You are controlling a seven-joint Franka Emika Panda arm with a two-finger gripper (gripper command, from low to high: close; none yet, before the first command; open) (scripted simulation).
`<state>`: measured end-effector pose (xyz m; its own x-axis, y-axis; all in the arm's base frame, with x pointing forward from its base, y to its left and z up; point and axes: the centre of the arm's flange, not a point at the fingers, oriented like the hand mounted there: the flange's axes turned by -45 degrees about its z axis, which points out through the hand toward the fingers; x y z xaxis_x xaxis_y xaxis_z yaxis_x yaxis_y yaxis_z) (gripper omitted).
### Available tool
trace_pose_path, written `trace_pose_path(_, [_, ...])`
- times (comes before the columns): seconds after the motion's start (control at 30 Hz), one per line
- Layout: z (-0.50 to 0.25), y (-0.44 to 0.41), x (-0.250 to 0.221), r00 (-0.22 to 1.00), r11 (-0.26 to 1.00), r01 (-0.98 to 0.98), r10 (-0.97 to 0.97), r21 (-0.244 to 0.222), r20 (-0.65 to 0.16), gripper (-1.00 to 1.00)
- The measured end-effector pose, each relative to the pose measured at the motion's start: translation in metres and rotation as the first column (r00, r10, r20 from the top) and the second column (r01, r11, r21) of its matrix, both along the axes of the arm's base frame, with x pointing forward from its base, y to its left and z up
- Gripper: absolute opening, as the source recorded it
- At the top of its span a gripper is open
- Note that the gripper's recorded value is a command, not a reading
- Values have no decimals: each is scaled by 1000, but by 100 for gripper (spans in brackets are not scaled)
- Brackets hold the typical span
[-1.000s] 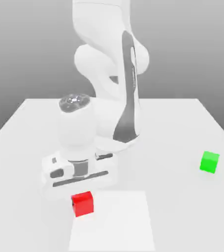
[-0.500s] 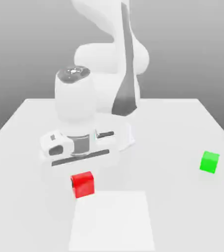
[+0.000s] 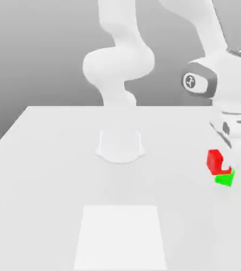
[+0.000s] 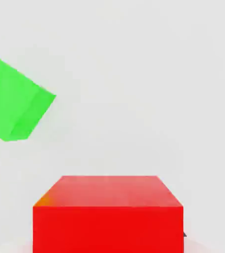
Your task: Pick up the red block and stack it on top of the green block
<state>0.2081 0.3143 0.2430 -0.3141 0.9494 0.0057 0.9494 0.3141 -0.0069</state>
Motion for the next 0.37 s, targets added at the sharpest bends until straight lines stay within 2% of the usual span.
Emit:
trace_pose_path(0.07, [-2,19,-31,992,992,-124,124,-3,5,-100])
trace_pose_path(0.23, [-47,25,-40,987,987,-163,163,-6,8,-100])
trace_pose_path(0.27, [-57,24,-41,986,986,-164,164,-6,8,100])
trace_pose_path(0.37, [-57,24,-41,986,986,-164,164,-6,8,100])
